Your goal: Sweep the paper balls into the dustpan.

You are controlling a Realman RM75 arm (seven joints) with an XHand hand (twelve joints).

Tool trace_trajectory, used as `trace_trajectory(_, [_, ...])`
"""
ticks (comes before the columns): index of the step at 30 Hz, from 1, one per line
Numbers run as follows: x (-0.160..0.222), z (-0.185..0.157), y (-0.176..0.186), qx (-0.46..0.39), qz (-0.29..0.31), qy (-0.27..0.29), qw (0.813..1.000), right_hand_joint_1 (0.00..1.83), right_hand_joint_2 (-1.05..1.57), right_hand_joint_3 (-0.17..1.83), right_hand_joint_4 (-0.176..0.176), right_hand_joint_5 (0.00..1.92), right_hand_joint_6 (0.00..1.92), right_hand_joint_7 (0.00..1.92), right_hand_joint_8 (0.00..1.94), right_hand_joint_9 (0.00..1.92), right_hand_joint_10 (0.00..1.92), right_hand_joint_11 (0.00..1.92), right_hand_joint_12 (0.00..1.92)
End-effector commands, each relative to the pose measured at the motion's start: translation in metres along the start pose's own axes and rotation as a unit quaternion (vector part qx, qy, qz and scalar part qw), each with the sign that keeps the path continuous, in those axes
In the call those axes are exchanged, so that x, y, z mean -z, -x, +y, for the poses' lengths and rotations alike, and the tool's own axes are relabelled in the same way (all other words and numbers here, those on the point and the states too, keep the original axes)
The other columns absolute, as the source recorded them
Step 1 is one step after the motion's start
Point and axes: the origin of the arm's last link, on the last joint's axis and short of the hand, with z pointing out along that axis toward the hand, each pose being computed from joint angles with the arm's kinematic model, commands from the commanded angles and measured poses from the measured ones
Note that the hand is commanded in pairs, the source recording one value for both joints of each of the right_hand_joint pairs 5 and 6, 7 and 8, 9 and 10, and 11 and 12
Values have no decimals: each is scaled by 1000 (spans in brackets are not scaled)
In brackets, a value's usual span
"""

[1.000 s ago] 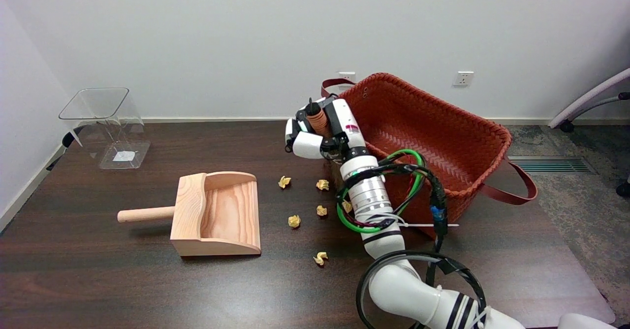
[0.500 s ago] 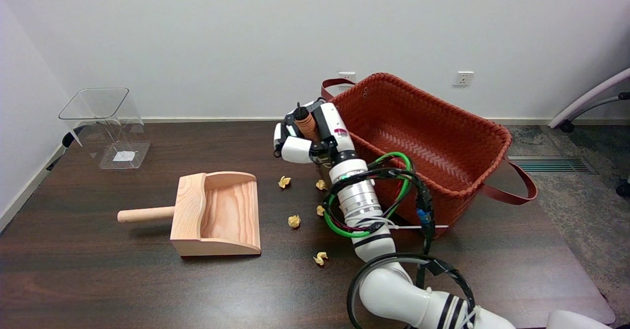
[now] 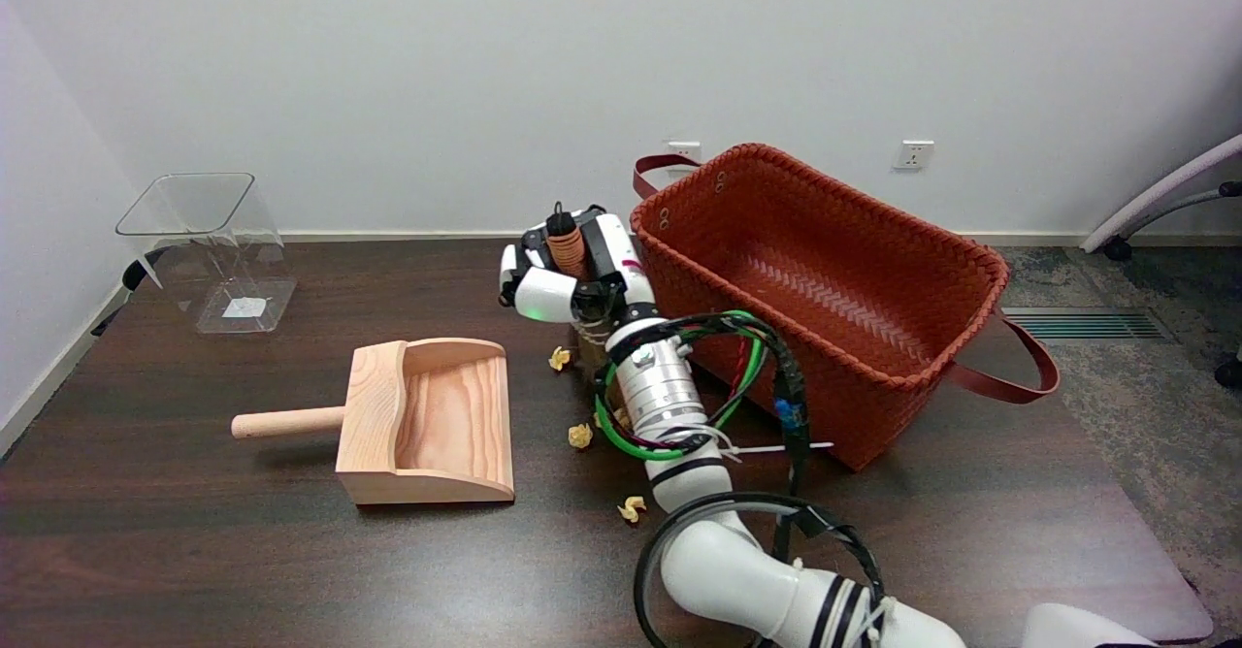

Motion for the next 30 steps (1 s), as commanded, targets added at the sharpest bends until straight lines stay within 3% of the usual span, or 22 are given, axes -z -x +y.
trace_trajectory(1, [-4, -11, 42, -114, -26, 26, 993, 1135, 810, 1184, 0, 1920, 1920, 1920, 1920, 1920, 1920, 1920, 1920])
trace_trajectory(19, [-20, -58, 88, -178, -75, 11, 981, 1100, 912, 1087, 0, 1920, 1920, 1920, 1920, 1920, 1920, 1920, 1920])
trace_trajectory(30, [-27, -73, 92, -181, -82, -8, 980, 1084, 954, 1048, 0, 1920, 1920, 1920, 1920, 1920, 1920, 1920, 1920])
